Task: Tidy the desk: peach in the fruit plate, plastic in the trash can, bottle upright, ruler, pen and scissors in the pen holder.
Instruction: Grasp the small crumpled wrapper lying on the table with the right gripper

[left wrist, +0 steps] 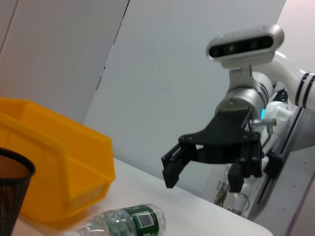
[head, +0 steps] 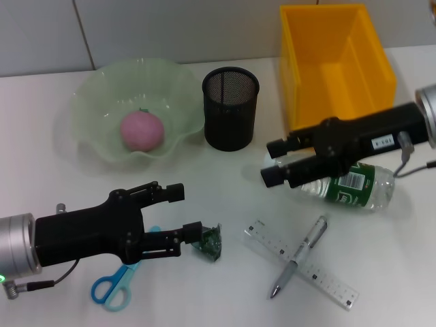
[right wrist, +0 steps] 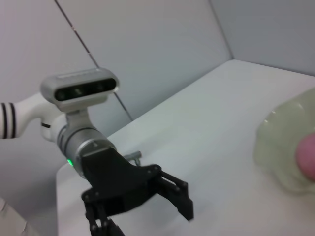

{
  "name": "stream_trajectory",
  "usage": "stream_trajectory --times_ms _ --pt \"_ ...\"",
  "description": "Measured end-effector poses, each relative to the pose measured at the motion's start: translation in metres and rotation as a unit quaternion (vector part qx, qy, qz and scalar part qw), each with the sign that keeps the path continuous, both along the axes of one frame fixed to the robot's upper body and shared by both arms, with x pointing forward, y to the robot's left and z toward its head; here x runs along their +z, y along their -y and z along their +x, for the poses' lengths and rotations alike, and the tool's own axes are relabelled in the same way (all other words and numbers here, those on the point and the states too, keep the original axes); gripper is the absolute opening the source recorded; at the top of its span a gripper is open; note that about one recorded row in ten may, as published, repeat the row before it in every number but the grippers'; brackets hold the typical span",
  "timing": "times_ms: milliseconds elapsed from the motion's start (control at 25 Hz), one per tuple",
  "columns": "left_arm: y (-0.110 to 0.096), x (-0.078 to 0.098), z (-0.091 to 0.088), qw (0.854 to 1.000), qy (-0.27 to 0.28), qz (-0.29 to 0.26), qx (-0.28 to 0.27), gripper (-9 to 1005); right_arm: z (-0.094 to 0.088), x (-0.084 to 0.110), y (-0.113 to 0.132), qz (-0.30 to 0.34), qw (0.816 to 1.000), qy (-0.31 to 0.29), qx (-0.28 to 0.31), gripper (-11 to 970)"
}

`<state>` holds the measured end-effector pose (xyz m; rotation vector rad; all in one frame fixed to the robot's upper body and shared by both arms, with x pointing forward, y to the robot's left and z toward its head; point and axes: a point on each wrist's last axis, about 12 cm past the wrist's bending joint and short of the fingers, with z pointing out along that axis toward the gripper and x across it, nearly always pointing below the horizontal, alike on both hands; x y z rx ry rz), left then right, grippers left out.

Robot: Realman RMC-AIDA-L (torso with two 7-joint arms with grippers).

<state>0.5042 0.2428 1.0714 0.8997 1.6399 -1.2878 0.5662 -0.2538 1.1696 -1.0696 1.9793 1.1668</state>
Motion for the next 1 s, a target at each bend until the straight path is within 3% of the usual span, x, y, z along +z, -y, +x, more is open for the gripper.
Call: stream_trajectory --times_ms 240,440,760,1000 --pt "-0.006 0.003 0.002 1.000 0.003 0.000 0.002 875 0.019 0.023 -0.024 -0.029 0.999 -0.011 0.033 764" --pt "-0.012 0.003 0.002 1.000 0.005 0.011 -0.001 875 0.030 0.027 -0.044 -0.065 0.996 -0.016 0.058 764" --pt "-0.030 -0.003 -0.002 0.999 -0.006 0.051 0.003 875 0.035 -0.008 -0.103 -0.145 0.981 0.020 0.125 764" --pt "-0.037 -0.008 -0.004 0.998 -0.011 0.067 0.018 875 0.033 -0.028 -0.119 -0.180 0.972 0.051 0.139 763"
